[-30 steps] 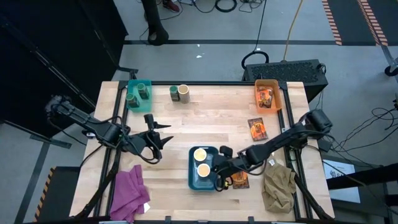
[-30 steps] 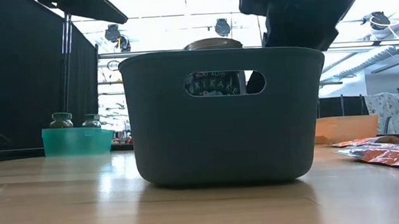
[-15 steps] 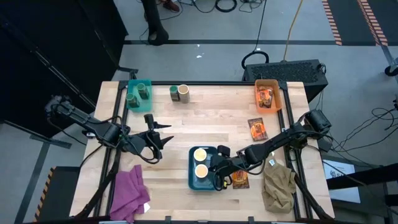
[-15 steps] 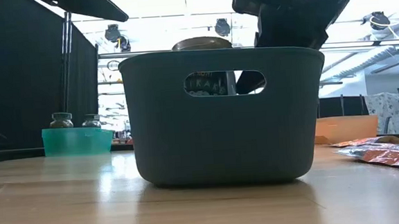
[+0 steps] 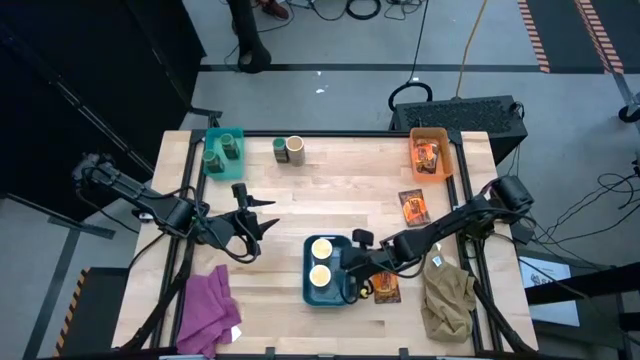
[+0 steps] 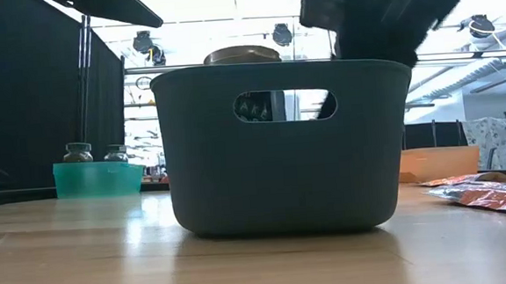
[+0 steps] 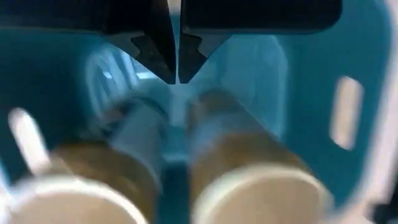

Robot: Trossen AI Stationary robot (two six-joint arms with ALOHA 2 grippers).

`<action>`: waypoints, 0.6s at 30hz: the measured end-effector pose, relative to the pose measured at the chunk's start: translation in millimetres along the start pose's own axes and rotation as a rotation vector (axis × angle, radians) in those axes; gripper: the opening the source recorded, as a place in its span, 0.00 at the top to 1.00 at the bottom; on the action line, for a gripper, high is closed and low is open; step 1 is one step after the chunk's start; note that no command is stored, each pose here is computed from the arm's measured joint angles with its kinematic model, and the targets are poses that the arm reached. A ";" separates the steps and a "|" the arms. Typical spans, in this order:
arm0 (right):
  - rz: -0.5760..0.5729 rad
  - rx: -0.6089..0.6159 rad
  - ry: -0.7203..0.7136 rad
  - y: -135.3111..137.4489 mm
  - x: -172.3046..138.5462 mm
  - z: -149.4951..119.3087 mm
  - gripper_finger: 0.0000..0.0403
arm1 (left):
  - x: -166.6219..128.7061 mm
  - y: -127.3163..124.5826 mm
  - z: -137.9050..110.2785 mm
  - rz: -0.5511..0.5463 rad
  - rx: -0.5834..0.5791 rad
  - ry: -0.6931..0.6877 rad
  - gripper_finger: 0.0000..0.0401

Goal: Sort spices by type
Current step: Put the gold seasoning bottle into the blue bin

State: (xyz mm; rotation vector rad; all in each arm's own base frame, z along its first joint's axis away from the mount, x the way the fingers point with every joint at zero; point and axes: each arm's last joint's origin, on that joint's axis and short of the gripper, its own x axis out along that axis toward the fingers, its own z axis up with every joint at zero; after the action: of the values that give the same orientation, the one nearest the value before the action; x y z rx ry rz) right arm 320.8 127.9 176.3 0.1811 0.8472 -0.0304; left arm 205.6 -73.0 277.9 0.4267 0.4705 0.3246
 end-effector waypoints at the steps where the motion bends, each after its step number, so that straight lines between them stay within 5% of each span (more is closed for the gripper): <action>1: -0.028 0.009 0.013 -2.9 -0.5 -1.0 1.00 | 0.0 0.0 0.0 0.000 -0.001 0.000 0.44; 18: -0.118 -0.068 -0.086 -32.5 3.6 20.7 1.00 | 0.0 0.0 0.2 0.000 -0.001 0.000 0.44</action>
State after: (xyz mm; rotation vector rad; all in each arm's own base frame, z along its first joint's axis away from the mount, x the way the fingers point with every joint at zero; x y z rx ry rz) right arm 335.3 92.5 182.3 0.0654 0.7714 -0.1192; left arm 205.7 -73.0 278.1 0.4254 0.4699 0.3249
